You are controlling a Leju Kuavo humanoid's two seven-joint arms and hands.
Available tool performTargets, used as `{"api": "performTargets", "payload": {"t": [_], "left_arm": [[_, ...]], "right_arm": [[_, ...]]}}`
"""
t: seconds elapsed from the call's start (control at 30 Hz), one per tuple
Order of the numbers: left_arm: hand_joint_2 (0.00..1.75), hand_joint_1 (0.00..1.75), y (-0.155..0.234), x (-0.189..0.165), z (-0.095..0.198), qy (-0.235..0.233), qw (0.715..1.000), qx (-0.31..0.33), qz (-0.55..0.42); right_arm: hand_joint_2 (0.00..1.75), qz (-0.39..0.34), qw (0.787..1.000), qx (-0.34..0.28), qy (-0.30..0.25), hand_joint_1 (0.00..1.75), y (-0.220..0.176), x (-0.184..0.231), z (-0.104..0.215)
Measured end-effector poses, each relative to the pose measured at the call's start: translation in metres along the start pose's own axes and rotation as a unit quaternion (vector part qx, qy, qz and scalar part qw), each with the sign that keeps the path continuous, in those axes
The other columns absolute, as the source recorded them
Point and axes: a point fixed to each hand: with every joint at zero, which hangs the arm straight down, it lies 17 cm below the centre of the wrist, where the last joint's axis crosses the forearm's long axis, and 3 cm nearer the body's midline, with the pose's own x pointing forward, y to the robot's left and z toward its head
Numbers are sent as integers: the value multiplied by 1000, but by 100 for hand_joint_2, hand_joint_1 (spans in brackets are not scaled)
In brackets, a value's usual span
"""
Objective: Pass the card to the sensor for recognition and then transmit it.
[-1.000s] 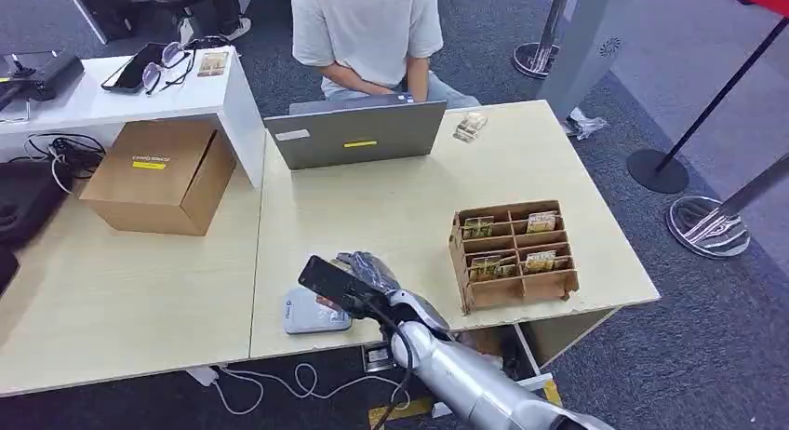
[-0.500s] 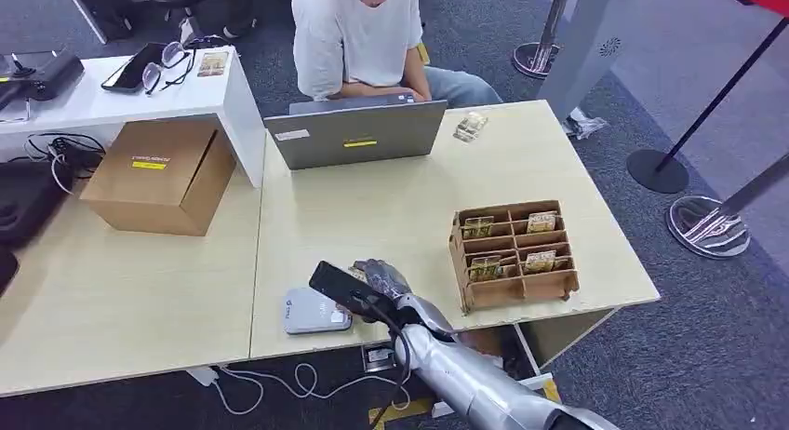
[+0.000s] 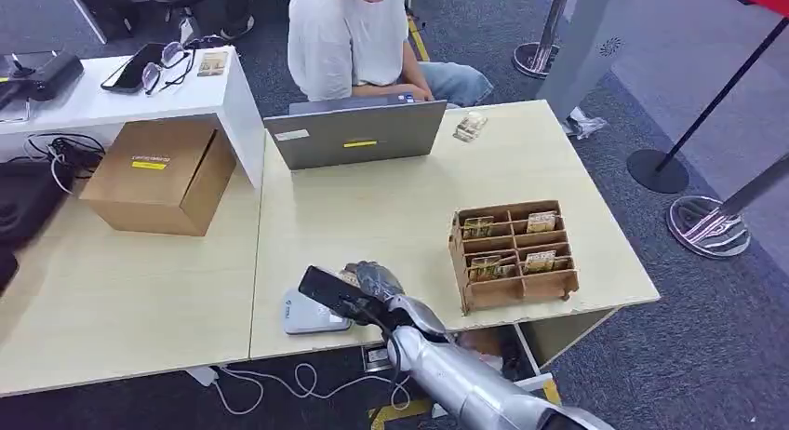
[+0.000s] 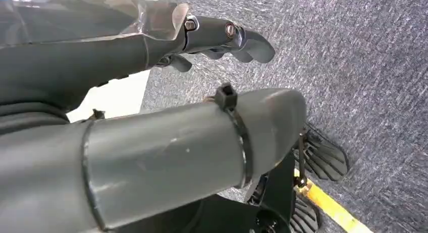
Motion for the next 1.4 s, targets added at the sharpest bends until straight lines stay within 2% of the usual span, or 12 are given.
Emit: {"api": "performTargets", "payload": {"t": [0.6,1.4], "left_arm": [[0,0,-2,1,1,-5,1000,-2,-8],[0,0,-1,7,0,-24,999,-4,-31]], "right_arm": [[175,13,1000,26,-6,175,21,17,1],[175,18,999,5,27,175,3,2,-5]]}}
